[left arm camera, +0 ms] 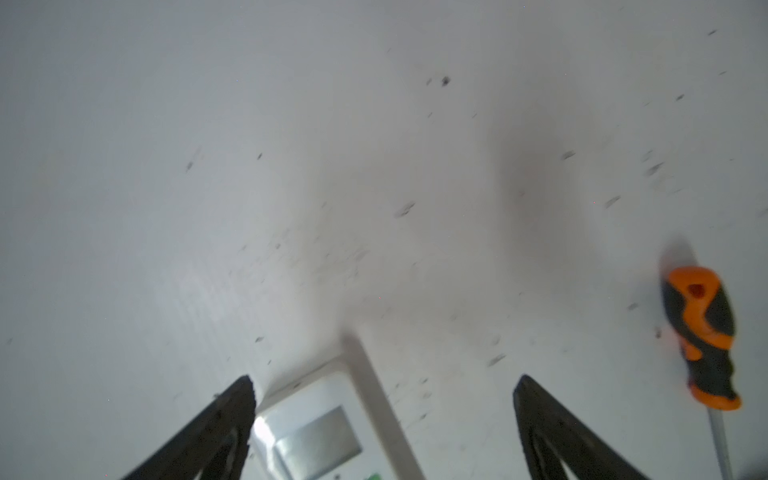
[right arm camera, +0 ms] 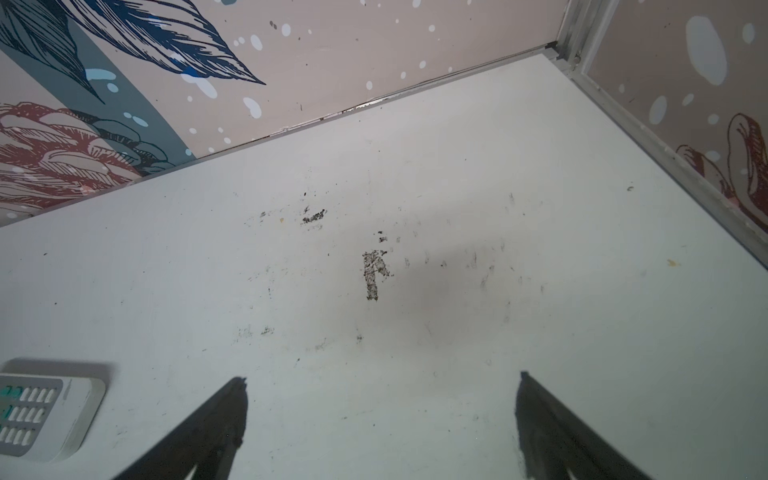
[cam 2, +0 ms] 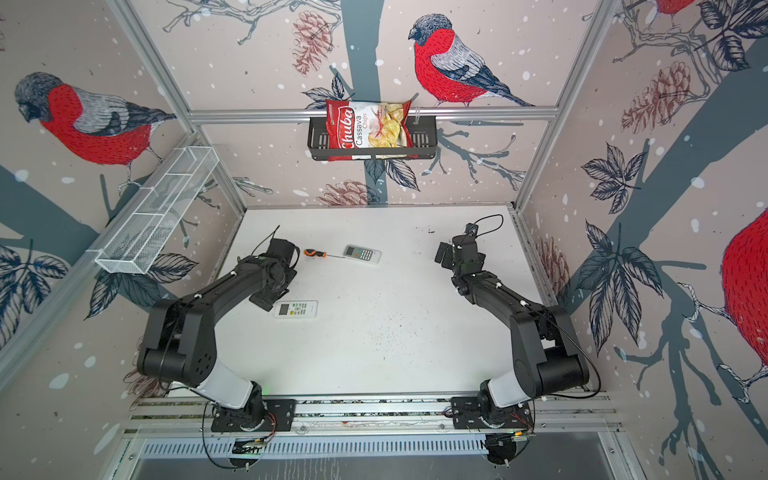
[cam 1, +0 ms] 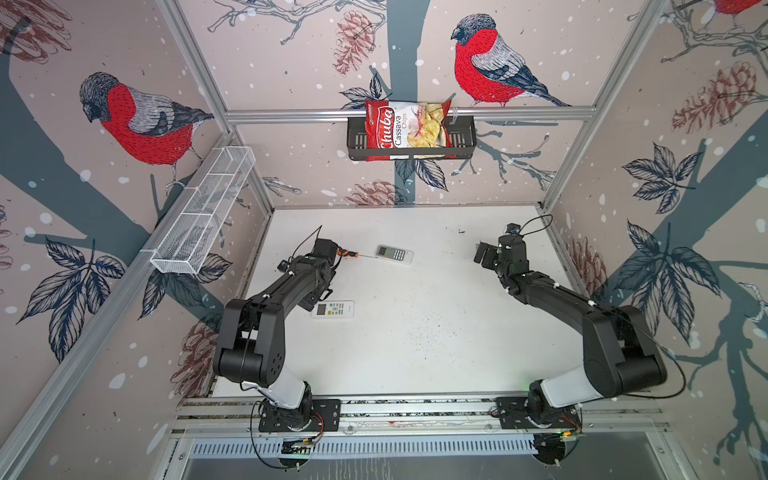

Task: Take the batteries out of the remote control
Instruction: 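Reach the left gripper down over the white remote nearer the robot, then close the left gripper on the white remote's end and lift it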

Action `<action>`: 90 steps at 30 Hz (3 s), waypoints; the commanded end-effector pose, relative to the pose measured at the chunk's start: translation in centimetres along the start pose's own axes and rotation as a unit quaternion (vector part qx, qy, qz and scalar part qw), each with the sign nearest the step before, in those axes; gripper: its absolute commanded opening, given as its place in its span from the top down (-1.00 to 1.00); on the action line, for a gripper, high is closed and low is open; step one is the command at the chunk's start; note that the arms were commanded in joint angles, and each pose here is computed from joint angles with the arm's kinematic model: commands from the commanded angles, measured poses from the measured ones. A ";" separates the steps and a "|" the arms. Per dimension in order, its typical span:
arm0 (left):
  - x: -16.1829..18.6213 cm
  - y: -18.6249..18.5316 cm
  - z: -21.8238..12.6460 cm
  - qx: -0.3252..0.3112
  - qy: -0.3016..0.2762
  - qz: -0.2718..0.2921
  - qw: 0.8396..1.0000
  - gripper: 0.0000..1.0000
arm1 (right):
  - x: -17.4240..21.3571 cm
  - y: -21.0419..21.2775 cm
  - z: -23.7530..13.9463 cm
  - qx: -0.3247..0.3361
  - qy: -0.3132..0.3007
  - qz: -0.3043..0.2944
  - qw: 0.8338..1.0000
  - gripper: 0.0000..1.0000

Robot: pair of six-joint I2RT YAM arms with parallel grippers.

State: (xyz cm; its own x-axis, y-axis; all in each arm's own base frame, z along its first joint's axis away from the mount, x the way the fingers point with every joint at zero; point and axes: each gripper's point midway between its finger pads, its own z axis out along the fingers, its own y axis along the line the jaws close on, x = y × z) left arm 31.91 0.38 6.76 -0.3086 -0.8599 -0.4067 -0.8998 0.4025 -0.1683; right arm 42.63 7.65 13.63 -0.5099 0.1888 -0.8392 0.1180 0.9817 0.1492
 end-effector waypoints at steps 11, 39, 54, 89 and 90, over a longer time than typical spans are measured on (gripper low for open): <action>3.8 3.8 0.7 0.001 0.033 -0.084 0.996 -0.92 | 0.9 2.2 0.4 -0.012 0.017 -0.021 1.000 -1.00; 6.0 -5.9 2.7 0.021 0.042 0.006 0.999 -0.80 | 1.1 3.2 1.2 -0.002 0.022 -0.047 0.999 -1.00; 4.0 -12.6 -2.0 0.147 -0.049 0.327 0.932 -0.86 | 1.2 4.2 1.2 -0.022 0.027 -0.056 0.998 -1.00; 14.4 -6.6 -5.1 0.239 -0.007 0.805 0.543 -0.87 | 2.1 9.5 -1.6 -0.130 0.016 -0.124 0.984 -0.99; 14.7 -6.4 -4.8 0.240 0.001 0.806 0.541 -0.86 | 2.0 9.5 -1.6 -0.129 0.016 -0.123 0.984 -0.99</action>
State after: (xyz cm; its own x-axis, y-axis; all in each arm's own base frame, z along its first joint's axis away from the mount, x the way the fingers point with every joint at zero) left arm 32.29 -16.02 6.99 -0.5777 0.7119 -0.3993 0.6920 0.6866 0.2229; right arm 41.06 17.03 13.36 -0.5464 -0.0613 -0.8352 -0.2218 0.9723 0.0737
